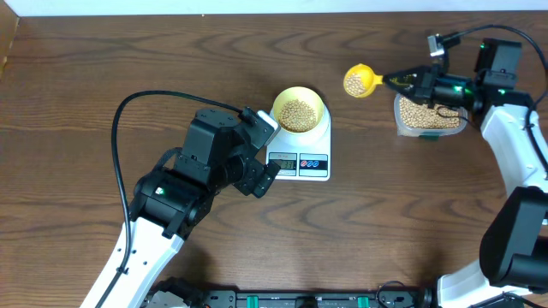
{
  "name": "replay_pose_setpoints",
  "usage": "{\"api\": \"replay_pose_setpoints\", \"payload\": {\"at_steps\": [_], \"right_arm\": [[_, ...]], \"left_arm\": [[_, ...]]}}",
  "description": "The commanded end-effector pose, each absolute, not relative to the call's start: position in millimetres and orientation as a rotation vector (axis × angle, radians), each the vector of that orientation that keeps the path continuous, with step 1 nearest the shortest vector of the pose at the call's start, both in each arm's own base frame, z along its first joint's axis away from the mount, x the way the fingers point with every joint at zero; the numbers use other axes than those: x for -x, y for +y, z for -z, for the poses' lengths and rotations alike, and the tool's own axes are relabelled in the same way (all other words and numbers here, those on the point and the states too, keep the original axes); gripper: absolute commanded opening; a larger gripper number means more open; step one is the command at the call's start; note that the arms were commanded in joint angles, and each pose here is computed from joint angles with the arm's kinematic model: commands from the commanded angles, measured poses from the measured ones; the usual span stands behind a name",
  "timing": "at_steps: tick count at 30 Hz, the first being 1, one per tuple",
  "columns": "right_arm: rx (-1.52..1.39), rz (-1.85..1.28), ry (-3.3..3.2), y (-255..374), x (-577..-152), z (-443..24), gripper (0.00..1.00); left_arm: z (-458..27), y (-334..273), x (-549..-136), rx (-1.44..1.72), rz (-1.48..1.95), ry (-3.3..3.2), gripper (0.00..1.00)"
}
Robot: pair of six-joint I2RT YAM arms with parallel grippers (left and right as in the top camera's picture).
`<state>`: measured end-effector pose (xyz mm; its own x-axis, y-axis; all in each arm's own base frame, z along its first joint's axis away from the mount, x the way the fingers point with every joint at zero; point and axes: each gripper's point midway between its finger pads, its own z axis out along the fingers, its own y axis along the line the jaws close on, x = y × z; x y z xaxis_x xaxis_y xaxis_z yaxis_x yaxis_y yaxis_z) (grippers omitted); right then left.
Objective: Scoop item into bowl and weigh 50g on scale
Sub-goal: 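Lift the scoop and carry it left over the yellow bowl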
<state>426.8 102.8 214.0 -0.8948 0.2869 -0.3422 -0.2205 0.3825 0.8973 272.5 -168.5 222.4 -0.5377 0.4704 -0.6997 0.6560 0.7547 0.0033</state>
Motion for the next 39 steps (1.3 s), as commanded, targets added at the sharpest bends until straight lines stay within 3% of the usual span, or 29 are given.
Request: {"api": "replay_pose_setpoints", "payload": {"at_steps": [1, 20, 39], "right_arm": [[-0.087, -1.591, 2.221, 119, -425, -215, 0.01], [-0.044, -1.447, 2.294, 189, -432, -205, 0.01], [0.173, -1.254, 2.26, 199, -434, -195, 0.01]], "left_arm": [[-227, -166, -273, -0.815, 0.339, 2.235, 0.9], [-227, -166, -273, -0.815, 0.339, 2.235, 0.9], [-227, -166, -273, -0.815, 0.339, 2.235, 0.9]]}}
